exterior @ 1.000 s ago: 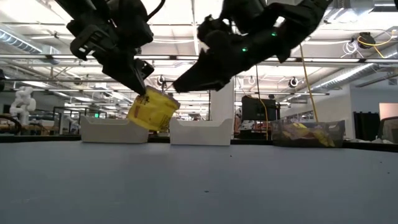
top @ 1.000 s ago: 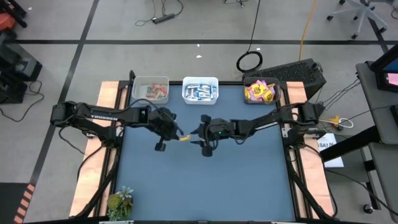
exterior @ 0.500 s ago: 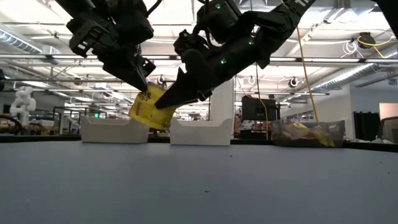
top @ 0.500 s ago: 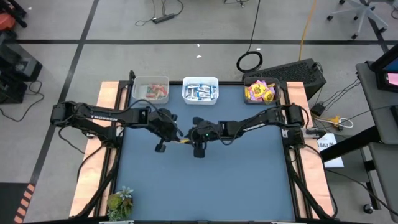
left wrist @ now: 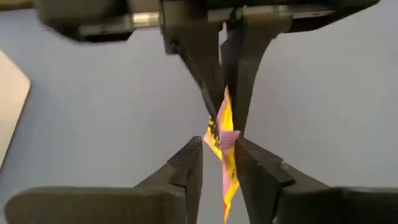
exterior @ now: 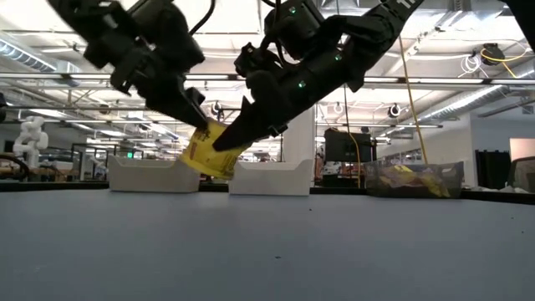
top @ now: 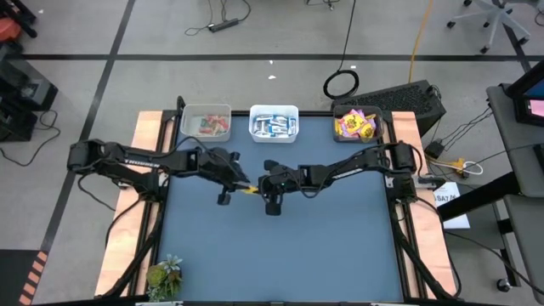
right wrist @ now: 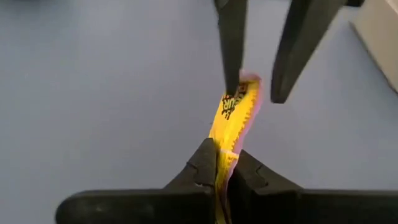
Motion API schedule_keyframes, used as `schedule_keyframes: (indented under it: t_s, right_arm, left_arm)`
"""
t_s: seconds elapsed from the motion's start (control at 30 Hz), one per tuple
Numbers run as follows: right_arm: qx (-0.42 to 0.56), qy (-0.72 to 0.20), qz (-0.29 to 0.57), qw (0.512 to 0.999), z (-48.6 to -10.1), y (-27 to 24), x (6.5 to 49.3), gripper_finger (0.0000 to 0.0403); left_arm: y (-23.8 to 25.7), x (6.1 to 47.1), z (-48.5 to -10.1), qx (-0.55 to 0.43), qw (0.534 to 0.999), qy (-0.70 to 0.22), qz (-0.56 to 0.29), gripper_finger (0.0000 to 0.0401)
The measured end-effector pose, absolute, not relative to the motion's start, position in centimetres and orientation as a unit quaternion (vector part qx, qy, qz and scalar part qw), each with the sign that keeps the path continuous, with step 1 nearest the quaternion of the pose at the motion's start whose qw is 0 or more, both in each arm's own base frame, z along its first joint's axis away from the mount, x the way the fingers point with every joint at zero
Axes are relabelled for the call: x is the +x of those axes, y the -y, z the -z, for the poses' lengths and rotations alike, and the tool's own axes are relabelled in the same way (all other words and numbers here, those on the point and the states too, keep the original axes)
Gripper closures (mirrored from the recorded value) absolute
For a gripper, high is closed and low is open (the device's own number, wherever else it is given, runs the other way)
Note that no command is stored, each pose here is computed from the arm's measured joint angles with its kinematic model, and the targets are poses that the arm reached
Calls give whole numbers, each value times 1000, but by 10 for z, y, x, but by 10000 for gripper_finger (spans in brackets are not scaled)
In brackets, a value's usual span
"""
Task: Sort candy
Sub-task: Put the yellow candy into the black bin
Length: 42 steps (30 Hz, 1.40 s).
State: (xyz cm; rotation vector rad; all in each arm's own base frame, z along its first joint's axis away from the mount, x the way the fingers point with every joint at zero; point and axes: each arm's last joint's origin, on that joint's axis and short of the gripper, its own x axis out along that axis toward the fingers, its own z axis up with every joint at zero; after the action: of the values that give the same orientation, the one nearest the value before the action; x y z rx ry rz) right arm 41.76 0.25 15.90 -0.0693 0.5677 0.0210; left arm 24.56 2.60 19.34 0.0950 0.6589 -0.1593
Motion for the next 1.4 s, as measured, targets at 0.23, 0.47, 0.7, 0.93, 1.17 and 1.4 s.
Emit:
schedule_keyframes:
  t_s: [0.23,0.47,0.7,0.93,1.17,1.4]
  right_arm:
    - [-58,-309,66,947,-167,8,409,399]
    - [-67,-314,97,942,-191,24,398,402]
    - [-93,-337,155,924,-229,36,369,402]
    - [-75,-325,239,912,-247,57,301,403]
    - [0,-286,412,865,-235,85,216,403]
    - [73,-245,530,809,-215,112,155,402]
  left_arm:
    - [-29,233,-179,34,967,-245,53,288]
    - [-28,224,-193,50,981,-183,43,287]
    - [-27,207,-186,40,993,-106,21,287]
    - [-26,194,-182,40,995,-85,9,287]
    - [-25,183,-191,35,998,-49,-5,287]
    - [-25,172,-191,42,998,-31,-35,287]
